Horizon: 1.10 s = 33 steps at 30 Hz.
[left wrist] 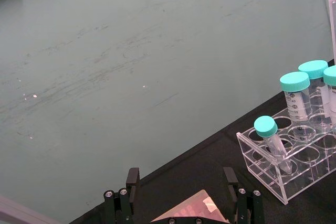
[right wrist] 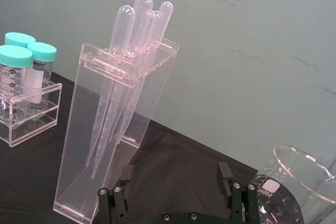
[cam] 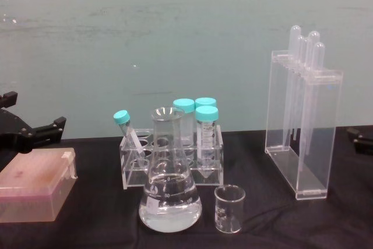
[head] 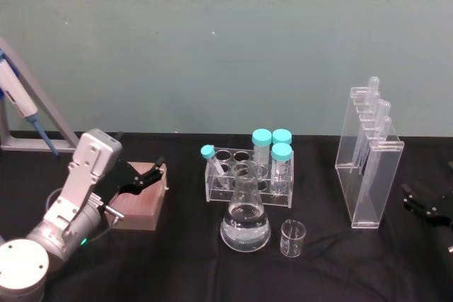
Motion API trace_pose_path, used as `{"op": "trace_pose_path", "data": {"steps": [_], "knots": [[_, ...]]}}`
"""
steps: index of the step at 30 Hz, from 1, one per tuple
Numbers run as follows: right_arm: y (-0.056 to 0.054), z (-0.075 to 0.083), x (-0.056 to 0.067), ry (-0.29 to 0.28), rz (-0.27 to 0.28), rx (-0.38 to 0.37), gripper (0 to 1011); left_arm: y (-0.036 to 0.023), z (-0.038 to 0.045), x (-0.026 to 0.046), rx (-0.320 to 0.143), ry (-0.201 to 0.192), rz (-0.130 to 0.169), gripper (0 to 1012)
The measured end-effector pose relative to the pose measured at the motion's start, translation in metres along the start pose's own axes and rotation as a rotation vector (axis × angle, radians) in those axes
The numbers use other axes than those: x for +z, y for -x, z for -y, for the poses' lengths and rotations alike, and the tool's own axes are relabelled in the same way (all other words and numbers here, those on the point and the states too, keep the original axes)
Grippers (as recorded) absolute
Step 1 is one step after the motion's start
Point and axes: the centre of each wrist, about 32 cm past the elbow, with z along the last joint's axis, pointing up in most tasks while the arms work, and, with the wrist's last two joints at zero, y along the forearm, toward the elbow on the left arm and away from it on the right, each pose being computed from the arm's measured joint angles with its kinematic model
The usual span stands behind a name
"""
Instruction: Place the experimental apparatus aside using one hand.
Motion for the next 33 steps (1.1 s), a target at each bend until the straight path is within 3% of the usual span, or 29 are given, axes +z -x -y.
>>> {"op": "trace_pose_path", "data": {"steps": [33], "knots": [[-0.0036,0.0072,0.0036,-0.011,0.02,-0.027,1002,0.0,0.0,0.0,0.0,0.0,0.0,1000]]}}
